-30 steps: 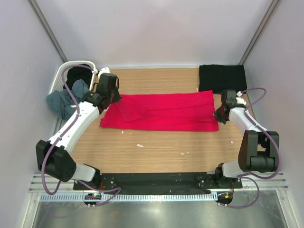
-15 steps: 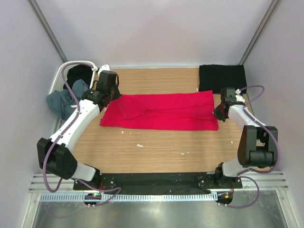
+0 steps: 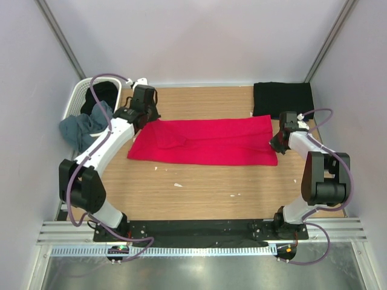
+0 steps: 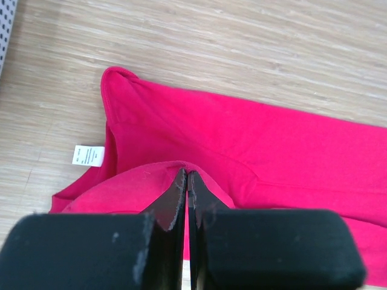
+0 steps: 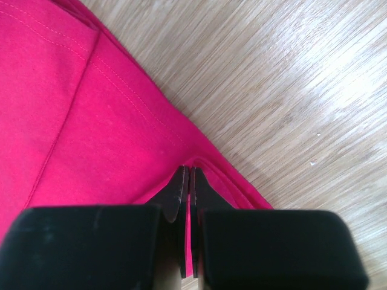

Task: Fold and stack the t-shirts
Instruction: Fold the tshirt

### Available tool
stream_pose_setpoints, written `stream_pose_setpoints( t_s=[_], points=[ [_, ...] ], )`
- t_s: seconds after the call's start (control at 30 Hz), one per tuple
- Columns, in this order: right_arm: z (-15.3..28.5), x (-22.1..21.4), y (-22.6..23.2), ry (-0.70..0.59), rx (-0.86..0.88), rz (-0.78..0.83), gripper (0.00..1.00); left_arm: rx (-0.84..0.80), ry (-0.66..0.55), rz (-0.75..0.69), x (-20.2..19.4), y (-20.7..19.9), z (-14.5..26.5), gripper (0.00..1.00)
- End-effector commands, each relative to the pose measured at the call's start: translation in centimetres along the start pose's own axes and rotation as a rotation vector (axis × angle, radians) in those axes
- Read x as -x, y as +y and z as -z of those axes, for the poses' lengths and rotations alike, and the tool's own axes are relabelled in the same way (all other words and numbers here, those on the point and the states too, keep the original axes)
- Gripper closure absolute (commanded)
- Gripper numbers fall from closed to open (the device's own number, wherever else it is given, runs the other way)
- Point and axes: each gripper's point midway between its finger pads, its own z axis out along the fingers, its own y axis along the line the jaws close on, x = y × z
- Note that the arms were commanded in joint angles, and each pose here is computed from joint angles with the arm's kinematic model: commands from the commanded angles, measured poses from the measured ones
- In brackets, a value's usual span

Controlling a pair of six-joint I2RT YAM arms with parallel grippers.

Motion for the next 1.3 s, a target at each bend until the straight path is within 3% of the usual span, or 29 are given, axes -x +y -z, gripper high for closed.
stream_pose_setpoints(
  t_s=[0.0,0.5,0.77,0.93,1.03,1.07,1.13,1.17,1.2,1.27],
  points=[
    [0.1,2.1,1.1,-0.055,0.021,0.000,0.99,-0.030,-0.033,-0.018,1.2,-0.9,-1.1,1.00],
    [0.0,2.1,1.1,-0.051,0.016,0.003,0.99,0.032,-0.041,0.008,2.1,0.2,-3.3,1.00],
    [-0.4,1.9,1.1,-0.040,0.010,-0.002,0.99,0.030,0.042,-0.014,-0.8,-0.2,-6.4,1.00],
    [-0.2,2.3,1.0,-0.050,-0.003,0.004,0.98,0.042,0.034,-0.036,-0.6,-0.2,-7.4,1.00],
    [0.3,2.8,1.1,-0.065,-0.002,0.019,0.91,0.071,0.018,-0.052,0.0,0.1,-7.8,0.85],
    [0.4,2.9,1.0,-0.065,-0.005,0.022,0.80,0.065,0.009,-0.050,0.6,0.0,-7.8,0.65],
    [1.1,3.4,1.3,-0.073,0.002,0.033,0.67,0.068,0.014,-0.065,0.9,0.0,-7.8,0.37],
    [1.4,3.5,1.3,-0.075,0.002,0.051,0.56,0.073,0.011,-0.068,1.4,0.0,-7.6,0.13],
    [1.9,3.9,1.4,-0.078,0.004,0.059,0.48,0.089,0.006,-0.069,2.2,0.1,-7.0,0.06],
    [3.7,5.3,2.1,-0.113,0.033,0.081,0.27,0.093,-0.003,-0.062,3.4,0.3,-5.8,0.02]
  ],
)
